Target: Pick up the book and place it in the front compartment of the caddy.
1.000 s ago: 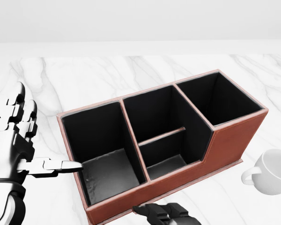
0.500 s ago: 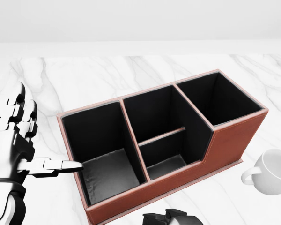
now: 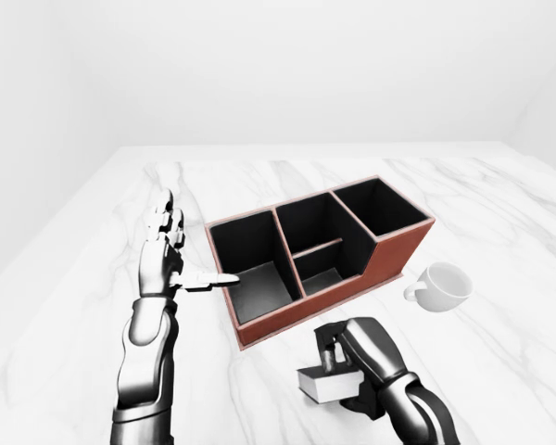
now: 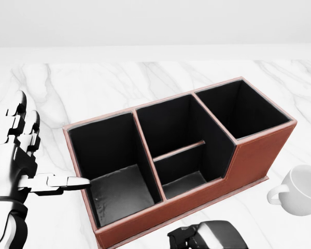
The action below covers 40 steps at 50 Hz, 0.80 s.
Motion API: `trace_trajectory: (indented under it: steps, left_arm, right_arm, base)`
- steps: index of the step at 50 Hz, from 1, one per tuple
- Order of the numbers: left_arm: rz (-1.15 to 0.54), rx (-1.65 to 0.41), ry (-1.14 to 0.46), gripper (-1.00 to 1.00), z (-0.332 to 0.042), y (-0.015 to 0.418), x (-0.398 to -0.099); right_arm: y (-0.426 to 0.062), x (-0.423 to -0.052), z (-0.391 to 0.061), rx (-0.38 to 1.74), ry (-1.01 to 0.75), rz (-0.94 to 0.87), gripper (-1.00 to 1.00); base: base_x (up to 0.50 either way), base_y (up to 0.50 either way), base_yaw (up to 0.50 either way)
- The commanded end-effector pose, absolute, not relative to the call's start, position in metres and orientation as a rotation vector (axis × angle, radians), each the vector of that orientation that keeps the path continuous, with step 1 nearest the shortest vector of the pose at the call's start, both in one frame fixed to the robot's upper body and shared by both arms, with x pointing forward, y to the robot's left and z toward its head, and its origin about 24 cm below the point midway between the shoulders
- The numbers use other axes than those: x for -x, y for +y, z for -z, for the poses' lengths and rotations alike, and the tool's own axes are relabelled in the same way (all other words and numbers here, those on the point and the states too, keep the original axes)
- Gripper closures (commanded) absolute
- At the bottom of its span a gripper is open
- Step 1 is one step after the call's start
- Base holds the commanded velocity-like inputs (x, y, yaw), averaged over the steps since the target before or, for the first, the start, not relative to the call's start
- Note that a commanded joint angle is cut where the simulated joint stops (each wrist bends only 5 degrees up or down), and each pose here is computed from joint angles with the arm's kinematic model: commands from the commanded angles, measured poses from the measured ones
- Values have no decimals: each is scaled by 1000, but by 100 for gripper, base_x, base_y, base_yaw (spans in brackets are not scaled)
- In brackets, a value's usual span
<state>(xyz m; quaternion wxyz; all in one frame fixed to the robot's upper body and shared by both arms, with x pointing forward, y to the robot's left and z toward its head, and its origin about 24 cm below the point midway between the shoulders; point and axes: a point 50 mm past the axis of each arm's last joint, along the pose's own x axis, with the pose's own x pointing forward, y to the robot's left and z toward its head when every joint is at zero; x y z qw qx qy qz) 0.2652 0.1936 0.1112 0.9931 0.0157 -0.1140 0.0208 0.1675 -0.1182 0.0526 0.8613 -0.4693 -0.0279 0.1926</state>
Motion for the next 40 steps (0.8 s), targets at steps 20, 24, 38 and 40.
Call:
trace_trajectory:
  steps: [20, 24, 38, 40]
  left_arm:
    - [-41, -33, -227, -100, -111, 193, -265]
    - [-41, -33, -228, -100, -111, 194, -265]
    - [-39, -33, -223, -100, -110, 193, -265]
    - [-39, -34, -228, -100, -111, 193, -265]
  right_arm:
    - [-132, -180, -103, 977, -173, -302, 100]
    - [-134, -181, -108, 979, -179, -293, 100]
    - [-141, -190, -131, 996, -211, -248, 100]
    - [-142, -191, -135, 998, -216, -244, 100]
  base:
    - [0, 0, 0]
    - [0, 0, 0]
    - [0, 0, 0]
    - [0, 0, 0]
